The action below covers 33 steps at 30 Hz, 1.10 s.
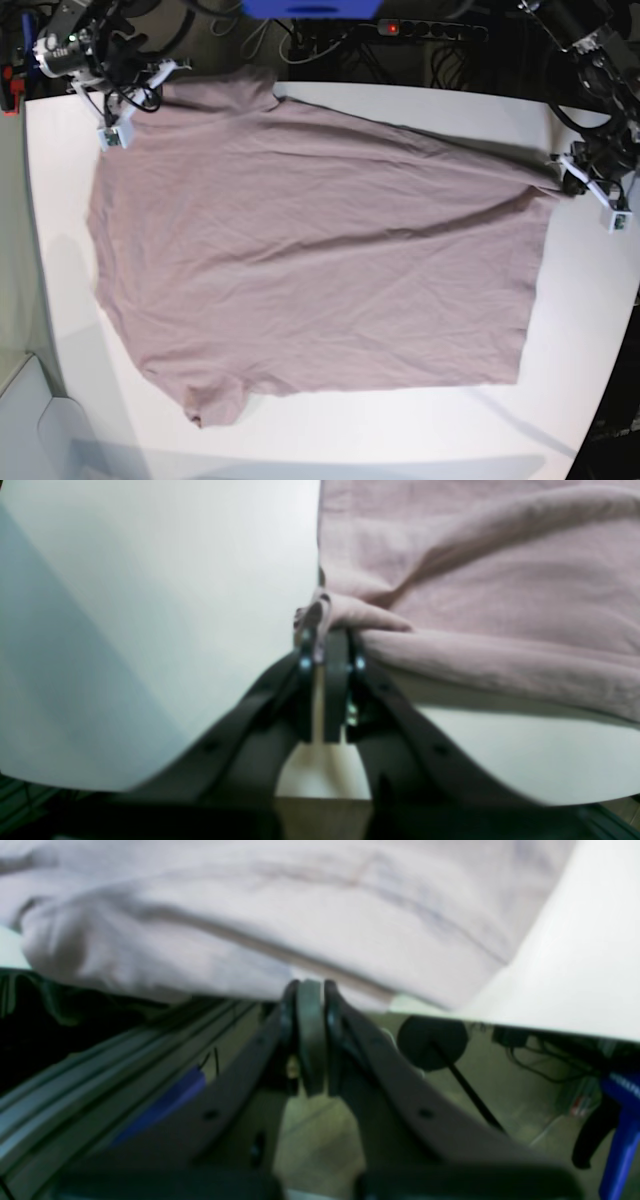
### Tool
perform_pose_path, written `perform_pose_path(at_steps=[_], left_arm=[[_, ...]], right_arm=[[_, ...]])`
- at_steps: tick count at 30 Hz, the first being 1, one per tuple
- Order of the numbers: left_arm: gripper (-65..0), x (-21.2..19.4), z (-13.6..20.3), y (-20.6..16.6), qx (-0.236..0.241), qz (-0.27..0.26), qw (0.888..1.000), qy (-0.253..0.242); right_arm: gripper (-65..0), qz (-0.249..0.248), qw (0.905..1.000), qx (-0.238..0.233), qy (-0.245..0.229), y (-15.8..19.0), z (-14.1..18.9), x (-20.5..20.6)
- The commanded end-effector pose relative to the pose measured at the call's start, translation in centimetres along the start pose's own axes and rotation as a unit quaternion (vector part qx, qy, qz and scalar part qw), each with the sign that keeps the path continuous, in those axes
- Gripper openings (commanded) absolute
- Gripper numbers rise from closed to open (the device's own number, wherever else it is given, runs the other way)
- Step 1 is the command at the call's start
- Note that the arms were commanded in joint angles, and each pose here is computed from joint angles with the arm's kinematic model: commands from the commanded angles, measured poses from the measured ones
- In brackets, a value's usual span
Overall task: Layout the t-shirt on the table in an organized manner, then fold the t-shirt properly
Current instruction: 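Hold the corners and adjust the right gripper along the collar edge, then lift the collar edge with both grippers and pull it taut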
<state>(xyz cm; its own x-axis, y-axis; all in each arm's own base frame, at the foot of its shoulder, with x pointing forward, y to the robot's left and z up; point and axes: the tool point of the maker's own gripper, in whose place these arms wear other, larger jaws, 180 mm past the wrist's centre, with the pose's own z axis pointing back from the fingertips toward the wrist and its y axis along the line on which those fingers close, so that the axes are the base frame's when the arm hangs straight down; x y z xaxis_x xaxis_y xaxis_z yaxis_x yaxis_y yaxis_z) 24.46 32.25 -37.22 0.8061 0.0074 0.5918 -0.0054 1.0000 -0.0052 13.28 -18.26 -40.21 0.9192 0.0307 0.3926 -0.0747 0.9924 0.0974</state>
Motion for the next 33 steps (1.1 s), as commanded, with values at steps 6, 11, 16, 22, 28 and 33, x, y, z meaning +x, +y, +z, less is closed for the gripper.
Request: perform_pose_path(at_steps=[6,11,16,22,28,33], left_arm=[[-64.9,1.1,0.5,0.6,0.007,-0.006,1.000,-0.018],[-64.9,1.0,0.6,0.6,0.007,-0.006,1.000,-0.017],[-64.9,0.4,0.6,0.6,0.006,-0.006,1.000,-0.011],[-64.9,0.0,0.5,0.4,0.005,-0.001,1.000,-0.009],[-64.9,-0.4,0.4,0.0,0.001,0.000,1.000,-0.006],[-64.9,-0.3,0.5,0.1,0.003,0.000,1.000,-0.008]], right_arm=[[-65.0,-0.004,0.9998,0.014,0.010,0.3,-0.7,-0.9],[-65.0,-0.010,0.9996,0.025,0.008,0.2,-2.0,0.0],[-65.0,-0.003,0.9996,0.024,-0.014,-0.6,-2.6,2.6],[-65.0,-0.012,0.9991,0.039,0.007,-2.2,-5.1,3.2],[-65.0,-0.019,0.9987,0.048,-0.002,-3.6,-6.7,4.9],[-65.0,-0.018,0.9988,0.044,-0.014,-5.4,-7.3,7.1]])
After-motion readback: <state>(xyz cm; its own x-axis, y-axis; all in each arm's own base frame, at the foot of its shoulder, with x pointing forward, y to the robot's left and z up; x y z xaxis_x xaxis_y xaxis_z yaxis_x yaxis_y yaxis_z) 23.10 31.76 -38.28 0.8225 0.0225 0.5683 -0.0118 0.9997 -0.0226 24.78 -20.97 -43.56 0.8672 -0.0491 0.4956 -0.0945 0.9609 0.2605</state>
